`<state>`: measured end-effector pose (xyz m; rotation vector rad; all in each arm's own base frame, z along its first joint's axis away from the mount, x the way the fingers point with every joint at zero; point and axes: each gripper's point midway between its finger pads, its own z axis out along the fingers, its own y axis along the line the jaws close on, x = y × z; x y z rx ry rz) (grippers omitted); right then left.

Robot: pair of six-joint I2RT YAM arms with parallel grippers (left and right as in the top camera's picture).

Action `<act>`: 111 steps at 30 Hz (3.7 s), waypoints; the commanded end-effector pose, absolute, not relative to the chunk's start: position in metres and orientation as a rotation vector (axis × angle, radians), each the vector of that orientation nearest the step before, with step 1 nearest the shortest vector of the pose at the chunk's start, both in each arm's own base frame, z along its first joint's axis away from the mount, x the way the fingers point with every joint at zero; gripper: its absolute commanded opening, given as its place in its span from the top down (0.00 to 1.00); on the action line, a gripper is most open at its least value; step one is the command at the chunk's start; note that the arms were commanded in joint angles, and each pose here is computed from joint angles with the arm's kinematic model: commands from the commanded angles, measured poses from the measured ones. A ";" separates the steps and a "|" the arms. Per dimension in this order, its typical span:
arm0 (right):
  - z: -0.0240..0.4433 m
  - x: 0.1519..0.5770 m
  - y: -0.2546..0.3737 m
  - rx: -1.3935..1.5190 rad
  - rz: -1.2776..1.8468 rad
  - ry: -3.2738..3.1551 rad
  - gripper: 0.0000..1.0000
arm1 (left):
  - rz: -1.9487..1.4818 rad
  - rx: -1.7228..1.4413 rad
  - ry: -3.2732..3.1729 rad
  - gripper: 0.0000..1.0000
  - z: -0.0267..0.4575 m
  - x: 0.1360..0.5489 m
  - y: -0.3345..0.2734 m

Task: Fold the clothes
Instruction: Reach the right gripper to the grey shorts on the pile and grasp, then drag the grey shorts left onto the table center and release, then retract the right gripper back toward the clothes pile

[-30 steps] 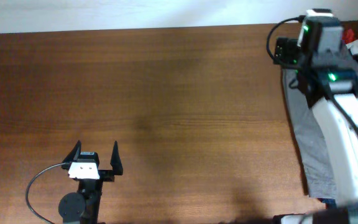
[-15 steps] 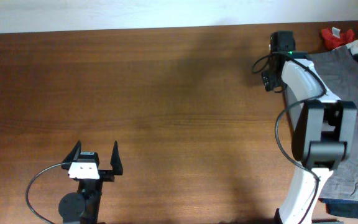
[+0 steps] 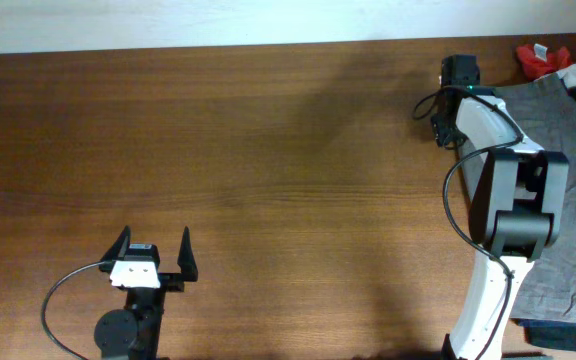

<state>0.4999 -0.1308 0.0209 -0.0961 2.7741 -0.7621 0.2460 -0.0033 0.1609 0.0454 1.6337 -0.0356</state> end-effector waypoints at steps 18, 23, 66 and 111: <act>0.094 0.520 -0.146 0.287 -0.793 2.629 0.96 | -0.027 0.065 1.637 0.01 0.159 0.246 -0.004; 0.127 0.521 -0.146 0.349 -0.767 2.581 0.96 | -0.027 0.065 1.637 0.01 0.159 0.246 -0.004; 0.255 0.355 0.405 -0.600 0.464 2.311 0.02 | -0.027 0.065 1.637 0.01 0.159 0.246 -0.004; 0.001 0.291 0.186 -0.031 0.406 3.182 0.45 | -0.027 0.065 1.637 0.00 0.159 0.246 -0.004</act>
